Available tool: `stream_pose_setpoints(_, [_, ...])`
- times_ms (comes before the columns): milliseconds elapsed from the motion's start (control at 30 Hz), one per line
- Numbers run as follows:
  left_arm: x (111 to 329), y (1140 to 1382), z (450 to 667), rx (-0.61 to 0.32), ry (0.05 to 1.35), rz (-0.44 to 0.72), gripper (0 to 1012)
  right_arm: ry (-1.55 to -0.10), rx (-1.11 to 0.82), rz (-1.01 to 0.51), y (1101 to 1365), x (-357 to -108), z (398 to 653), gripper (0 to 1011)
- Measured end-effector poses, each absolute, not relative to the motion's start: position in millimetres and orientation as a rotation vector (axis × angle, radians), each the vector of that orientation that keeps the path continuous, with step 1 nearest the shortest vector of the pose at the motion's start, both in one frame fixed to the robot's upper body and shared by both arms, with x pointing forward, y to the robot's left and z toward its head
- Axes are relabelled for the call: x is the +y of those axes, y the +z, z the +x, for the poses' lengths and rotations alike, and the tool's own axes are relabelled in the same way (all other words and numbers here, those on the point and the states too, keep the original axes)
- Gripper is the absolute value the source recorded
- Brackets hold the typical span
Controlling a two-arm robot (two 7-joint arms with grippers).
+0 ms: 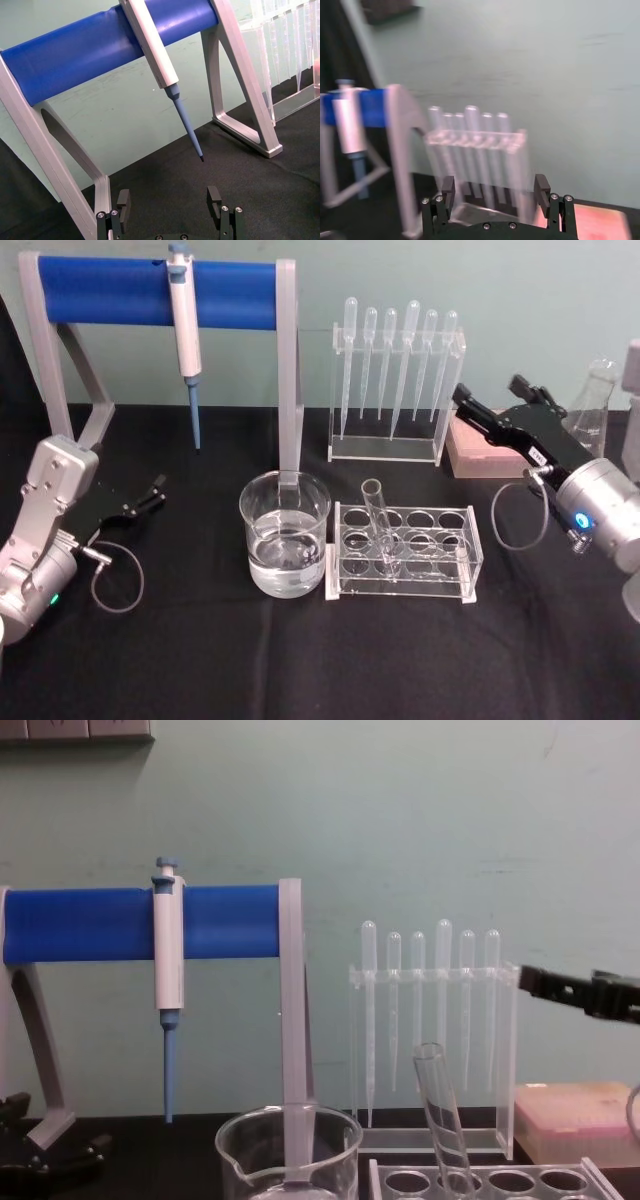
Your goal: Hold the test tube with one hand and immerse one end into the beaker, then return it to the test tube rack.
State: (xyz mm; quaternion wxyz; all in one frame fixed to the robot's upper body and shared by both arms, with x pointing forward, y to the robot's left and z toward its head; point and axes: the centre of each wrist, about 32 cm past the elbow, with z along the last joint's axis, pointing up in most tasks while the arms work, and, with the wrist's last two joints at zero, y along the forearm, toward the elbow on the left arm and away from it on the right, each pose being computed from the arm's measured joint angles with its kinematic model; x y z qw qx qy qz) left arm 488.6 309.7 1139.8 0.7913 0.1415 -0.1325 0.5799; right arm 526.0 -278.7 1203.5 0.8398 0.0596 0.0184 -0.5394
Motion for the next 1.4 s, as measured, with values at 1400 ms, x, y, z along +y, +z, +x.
stream_pose_setpoints(1400, [309.7,1139.8,488.6,-0.285,1.248,0.304,1000,-1.359,-0.003,0.055,1166.2,-265.0,529.3,1002])
